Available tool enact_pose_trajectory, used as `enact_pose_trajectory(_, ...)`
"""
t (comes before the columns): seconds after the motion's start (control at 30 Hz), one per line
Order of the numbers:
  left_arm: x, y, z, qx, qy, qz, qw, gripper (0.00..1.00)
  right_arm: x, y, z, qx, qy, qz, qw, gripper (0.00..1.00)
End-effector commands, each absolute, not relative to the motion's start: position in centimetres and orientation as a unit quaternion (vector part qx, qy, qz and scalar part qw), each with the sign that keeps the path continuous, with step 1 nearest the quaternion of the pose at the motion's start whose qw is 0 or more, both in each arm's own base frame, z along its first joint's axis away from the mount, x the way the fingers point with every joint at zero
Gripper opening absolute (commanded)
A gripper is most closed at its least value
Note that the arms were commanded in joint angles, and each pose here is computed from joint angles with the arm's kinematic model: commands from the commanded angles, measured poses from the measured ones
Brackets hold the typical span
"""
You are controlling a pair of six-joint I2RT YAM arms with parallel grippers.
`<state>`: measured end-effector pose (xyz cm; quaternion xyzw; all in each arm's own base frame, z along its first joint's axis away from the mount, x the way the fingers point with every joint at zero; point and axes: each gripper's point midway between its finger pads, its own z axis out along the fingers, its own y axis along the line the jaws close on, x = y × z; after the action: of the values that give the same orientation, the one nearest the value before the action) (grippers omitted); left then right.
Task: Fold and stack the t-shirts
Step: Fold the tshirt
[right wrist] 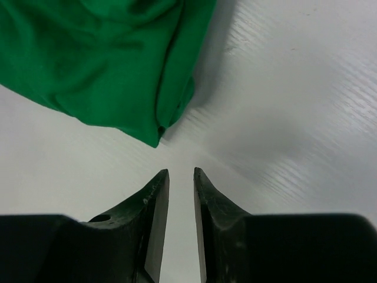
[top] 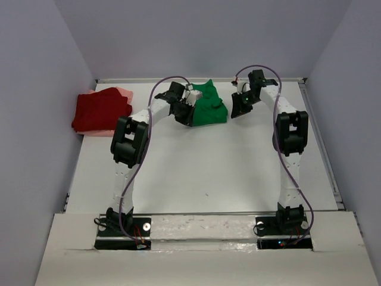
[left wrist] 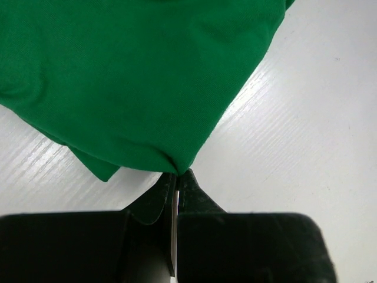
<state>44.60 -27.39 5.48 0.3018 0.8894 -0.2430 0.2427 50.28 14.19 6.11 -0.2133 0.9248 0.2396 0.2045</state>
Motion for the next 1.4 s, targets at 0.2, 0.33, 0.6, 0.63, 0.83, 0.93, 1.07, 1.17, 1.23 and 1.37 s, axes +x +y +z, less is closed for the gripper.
enact_pose_trajectory(0.2, 43.9, -28.0, 9.3, 0.319, 0.871, -0.26, 0.27, 0.0, 50.4, 17.3, 9.0, -0.208, 0.898, 0.327, 0.207, 0.41)
enact_pose_trajectory(0.33, 43.6, -27.9, 9.3, 0.32, 0.87, -0.262, 0.27, 0.0, 50.5, 17.9, 8.3, -0.212, 0.897, 0.331, 0.202, 0.47)
enact_pose_trajectory(0.6, 43.1, -27.7, 9.2, 0.324, 0.869, -0.263, 0.266, 0.0, 49.7, 18.8, 6.1, -0.217, 0.899, 0.336, 0.175, 0.5)
enact_pose_trajectory(0.63, 43.0, -27.6, 9.1, 0.323, 0.87, -0.263, 0.263, 0.0, 49.6, 18.8, 5.8, -0.217, 0.9, 0.337, 0.173, 0.5)
enact_pose_trajectory(0.83, 42.8, -27.7, 9.1, 0.325, 0.869, -0.265, 0.263, 0.0, 48.9, 20.0, 5.0, -0.223, 0.897, 0.349, 0.158, 0.49)
enact_pose_trajectory(0.93, 42.9, -27.7, 9.1, 0.325, 0.869, -0.265, 0.263, 0.0, 48.5, 20.6, 4.8, -0.227, 0.895, 0.354, 0.151, 0.49)
enact_pose_trajectory(1.07, 43.0, -27.7, 9.1, 0.325, 0.868, -0.264, 0.265, 0.0, 47.8, 21.1, 4.6, -0.234, 0.892, 0.359, 0.143, 0.42)
enact_pose_trajectory(1.17, 43.0, -27.8, 9.2, 0.325, 0.868, -0.266, 0.266, 0.0, 47.2, 21.4, 4.1, -0.239, 0.892, 0.359, 0.134, 0.18)
enact_pose_trajectory(1.23, 43.0, -27.8, 9.2, 0.324, 0.869, -0.266, 0.264, 0.0, 47.2, 21.2, 3.8, -0.239, 0.895, 0.353, 0.133, 0.0)
enact_pose_trajectory(1.37, 42.5, -27.5, 8.9, 0.33, 0.869, -0.261, 0.261, 0.0, 47.6, 20.5, 3.9, -0.246, 0.901, 0.327, 0.143, 0.0)
